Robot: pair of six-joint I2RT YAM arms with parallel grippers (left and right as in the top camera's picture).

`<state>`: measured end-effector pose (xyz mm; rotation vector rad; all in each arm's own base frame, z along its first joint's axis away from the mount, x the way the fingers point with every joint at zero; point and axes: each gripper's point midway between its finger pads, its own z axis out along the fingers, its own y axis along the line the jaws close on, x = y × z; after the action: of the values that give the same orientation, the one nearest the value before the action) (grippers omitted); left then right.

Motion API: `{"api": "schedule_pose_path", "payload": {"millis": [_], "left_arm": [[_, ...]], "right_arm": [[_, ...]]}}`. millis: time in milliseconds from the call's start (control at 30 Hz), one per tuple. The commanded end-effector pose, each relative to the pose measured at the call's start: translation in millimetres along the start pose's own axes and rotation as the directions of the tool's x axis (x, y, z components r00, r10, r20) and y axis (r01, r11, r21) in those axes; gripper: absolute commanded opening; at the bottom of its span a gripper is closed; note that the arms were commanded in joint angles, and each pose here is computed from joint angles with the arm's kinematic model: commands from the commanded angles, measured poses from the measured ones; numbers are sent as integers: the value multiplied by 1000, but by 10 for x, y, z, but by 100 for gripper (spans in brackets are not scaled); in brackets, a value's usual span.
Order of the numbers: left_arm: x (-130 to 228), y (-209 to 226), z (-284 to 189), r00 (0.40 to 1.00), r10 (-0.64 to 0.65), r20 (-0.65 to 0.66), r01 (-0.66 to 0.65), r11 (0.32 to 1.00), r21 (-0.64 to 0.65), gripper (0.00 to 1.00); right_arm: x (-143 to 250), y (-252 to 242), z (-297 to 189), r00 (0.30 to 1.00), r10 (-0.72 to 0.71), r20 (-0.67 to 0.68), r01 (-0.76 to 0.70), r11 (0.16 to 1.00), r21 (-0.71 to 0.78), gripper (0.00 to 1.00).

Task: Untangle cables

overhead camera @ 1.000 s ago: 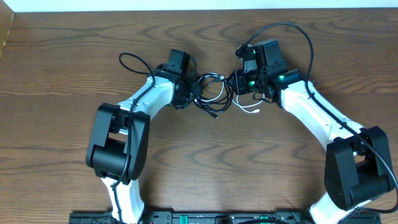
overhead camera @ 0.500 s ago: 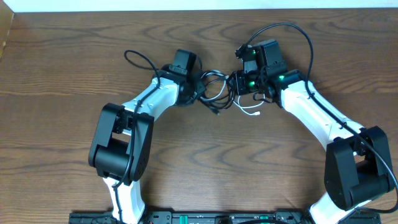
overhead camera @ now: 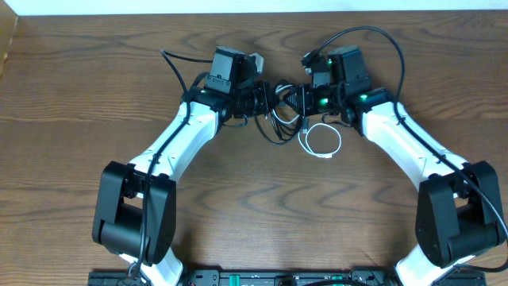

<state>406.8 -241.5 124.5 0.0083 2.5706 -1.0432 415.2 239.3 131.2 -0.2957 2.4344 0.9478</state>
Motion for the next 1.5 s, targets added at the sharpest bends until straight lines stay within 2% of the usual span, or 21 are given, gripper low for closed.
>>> {"api": "schedule_pose_path", "payload": {"millis": [0, 300, 700, 900, 1267, 1467], "left_arm": [[44, -276, -55, 997, 70, -41, -64, 990, 126, 7], [60, -544, -118, 994, 91, -63, -70, 959, 275, 7], [209, -815, -239, 983, 48, -177, 32, 906, 422, 7], [249, -879, -279, 976, 29, -216, 74, 889, 451, 7], [151, -1205, -465, 973, 77, -216, 68, 802, 593, 7], [106, -1257, -496, 976, 86, -200, 56, 789, 612, 8]], "right_arm": [[-34, 94, -48, 996, 90, -16, -92, 990, -106, 25], [-29, -65, -28, 969, 246, -21, -247, 967, -59, 31], [-95, -234, -71, 961, 276, 16, -275, 961, -18, 35], [-174, -207, -74, 966, 255, 43, -254, 967, -35, 37], [-144, -335, -15, 962, 268, 48, -268, 963, 7, 35], [-159, -332, -17, 964, 260, 53, -261, 965, 5, 28]]}}
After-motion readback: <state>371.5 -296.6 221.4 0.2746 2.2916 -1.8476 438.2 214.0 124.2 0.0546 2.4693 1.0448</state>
